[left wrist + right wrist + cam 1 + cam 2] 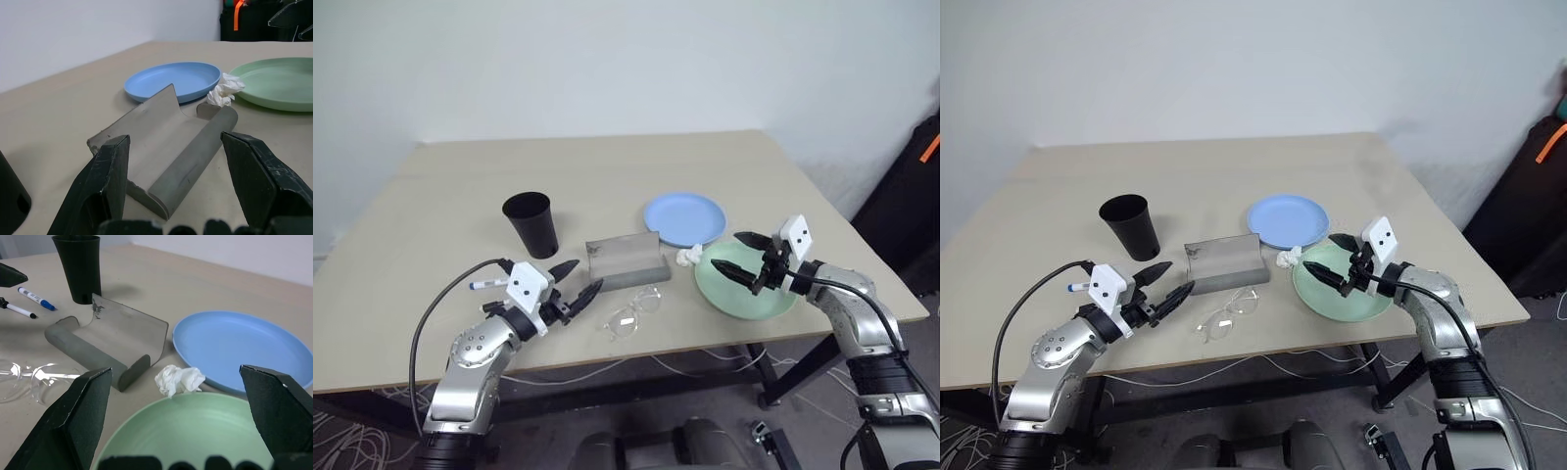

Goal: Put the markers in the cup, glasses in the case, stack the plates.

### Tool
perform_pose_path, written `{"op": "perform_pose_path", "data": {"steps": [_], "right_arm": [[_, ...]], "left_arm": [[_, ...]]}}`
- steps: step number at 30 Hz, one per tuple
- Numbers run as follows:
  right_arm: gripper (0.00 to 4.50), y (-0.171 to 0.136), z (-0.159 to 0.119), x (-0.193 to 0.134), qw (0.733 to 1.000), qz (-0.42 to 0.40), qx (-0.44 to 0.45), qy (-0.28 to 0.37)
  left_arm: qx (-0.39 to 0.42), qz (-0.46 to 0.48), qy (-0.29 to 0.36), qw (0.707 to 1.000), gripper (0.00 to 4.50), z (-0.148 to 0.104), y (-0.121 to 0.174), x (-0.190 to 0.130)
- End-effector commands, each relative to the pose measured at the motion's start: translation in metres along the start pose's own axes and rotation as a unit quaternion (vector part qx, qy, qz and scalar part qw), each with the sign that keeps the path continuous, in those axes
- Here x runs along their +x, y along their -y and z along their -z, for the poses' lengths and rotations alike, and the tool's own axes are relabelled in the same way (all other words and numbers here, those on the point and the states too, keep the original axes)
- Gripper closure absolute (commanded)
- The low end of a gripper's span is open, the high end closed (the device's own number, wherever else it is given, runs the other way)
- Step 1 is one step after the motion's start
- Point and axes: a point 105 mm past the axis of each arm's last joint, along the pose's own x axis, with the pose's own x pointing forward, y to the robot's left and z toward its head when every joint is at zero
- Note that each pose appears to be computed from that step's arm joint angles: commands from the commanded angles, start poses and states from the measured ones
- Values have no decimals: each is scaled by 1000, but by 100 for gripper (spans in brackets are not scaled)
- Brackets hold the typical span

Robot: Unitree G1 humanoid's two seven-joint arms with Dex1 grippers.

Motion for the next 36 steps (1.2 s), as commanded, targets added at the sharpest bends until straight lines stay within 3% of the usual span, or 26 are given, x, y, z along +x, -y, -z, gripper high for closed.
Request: {"op": "perform_pose_path", "data": {"steps": [1,7,15,19,25,36], "right_arm": [[0,-1,-19,-6,999,10,-19,23],[0,-14,-17,-15,1000,13,-16,12],[0,-38,23,-17,996,-2,24,-88],[0,-47,30,-16,995,-9,28,-100],[0,-51,41,-14,993,-3,23,-119],[0,-43,51,-9,989,35,-5,-146]], "left_arm": [[16,7,20,1000,140,-10,-2,7],[6,23,28,999,140,-12,2,12],[5,63,35,997,140,-15,18,22],[-3,106,32,994,140,-18,34,22],[-7,146,35,989,140,-24,53,29],[-13,150,36,988,140,-24,57,30]]}}
